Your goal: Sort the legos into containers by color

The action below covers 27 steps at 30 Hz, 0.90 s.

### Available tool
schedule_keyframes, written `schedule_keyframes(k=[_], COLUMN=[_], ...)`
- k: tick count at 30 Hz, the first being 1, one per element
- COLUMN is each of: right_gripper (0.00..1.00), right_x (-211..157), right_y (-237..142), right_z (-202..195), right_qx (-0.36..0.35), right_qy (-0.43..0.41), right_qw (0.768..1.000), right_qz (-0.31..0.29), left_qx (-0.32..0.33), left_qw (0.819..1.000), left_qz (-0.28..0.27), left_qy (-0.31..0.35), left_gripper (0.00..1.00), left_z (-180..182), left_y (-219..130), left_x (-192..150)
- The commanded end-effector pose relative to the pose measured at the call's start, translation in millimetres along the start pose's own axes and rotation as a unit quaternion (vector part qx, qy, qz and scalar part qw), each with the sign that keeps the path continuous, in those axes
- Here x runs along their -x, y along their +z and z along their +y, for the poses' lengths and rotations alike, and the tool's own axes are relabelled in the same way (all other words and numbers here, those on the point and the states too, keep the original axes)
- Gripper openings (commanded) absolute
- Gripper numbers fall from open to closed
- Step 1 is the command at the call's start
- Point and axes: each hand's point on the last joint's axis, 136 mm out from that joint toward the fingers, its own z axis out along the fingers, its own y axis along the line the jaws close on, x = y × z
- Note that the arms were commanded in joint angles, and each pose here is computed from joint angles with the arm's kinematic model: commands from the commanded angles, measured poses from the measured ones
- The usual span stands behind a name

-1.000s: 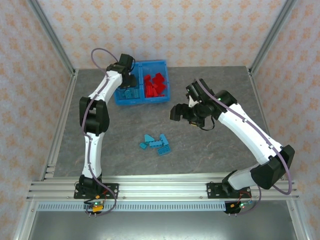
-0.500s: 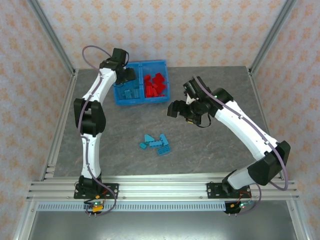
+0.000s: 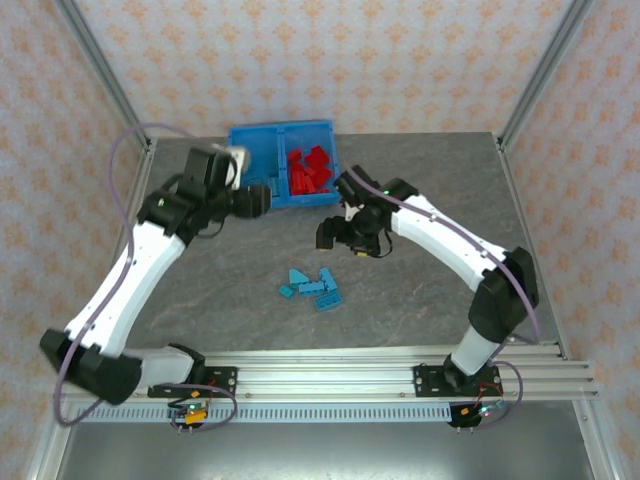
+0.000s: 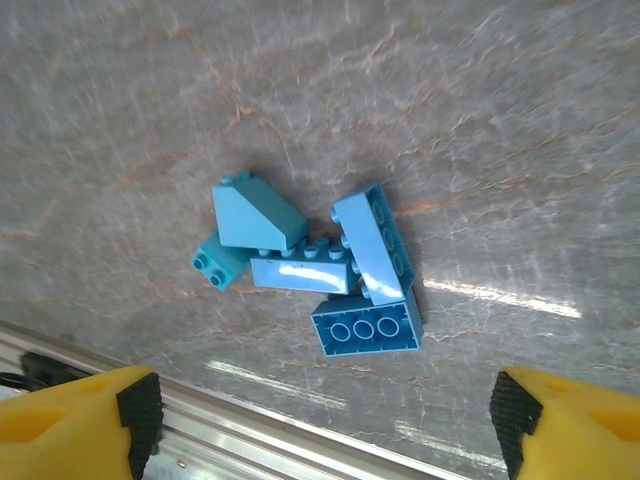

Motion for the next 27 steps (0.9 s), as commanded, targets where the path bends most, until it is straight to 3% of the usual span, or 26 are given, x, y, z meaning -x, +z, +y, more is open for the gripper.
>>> schedule_keyframes(k=[1,5,9,14,19,27], right_gripper=[0.85,0.80,0.70,0.61,0.57,0.40], right_x=[-6.0,-8.6,-7.7,-13.7,-18.2,-15.8], right_y=[29.0,59.1,82.1,105.5,121.4,135.7], right_z=[-1.9,-3.3,-12.9,-22.7,-26.2,-36.4], right_qx=[-0.023,-0.040,-0.061,-0.076,-0.080,-0.106], right_qy=[-0.016,-0.019,-0.017,-0.017,-0.016,-0.002], right_qw=[0.999,0.999,0.997,0.995,0.993,0.992], right_qz=[0.016,0.031,0.043,0.069,0.083,0.069], left_qx=[0.019,-0.028,-0.095,-0.169,-0.256,-0.267], left_qw=[1.000,0.999,0.984,0.947,0.910,0.902], left_qz=[0.023,-0.012,-0.013,0.004,-0.003,0.004], left_qy=[-0.001,0.019,0.149,0.273,0.325,0.340], left_gripper=[0.72,0.82,0.99,1.00,1.00,1.00], left_z=[15.8,10.9,-4.3,-19.6,-41.8,-43.7], left_y=[-15.3,-44.2,-69.0,-91.0,-101.6,-96.7], left_x=[-49.2,-80.6,-111.3,-148.8,-171.3,-176.4])
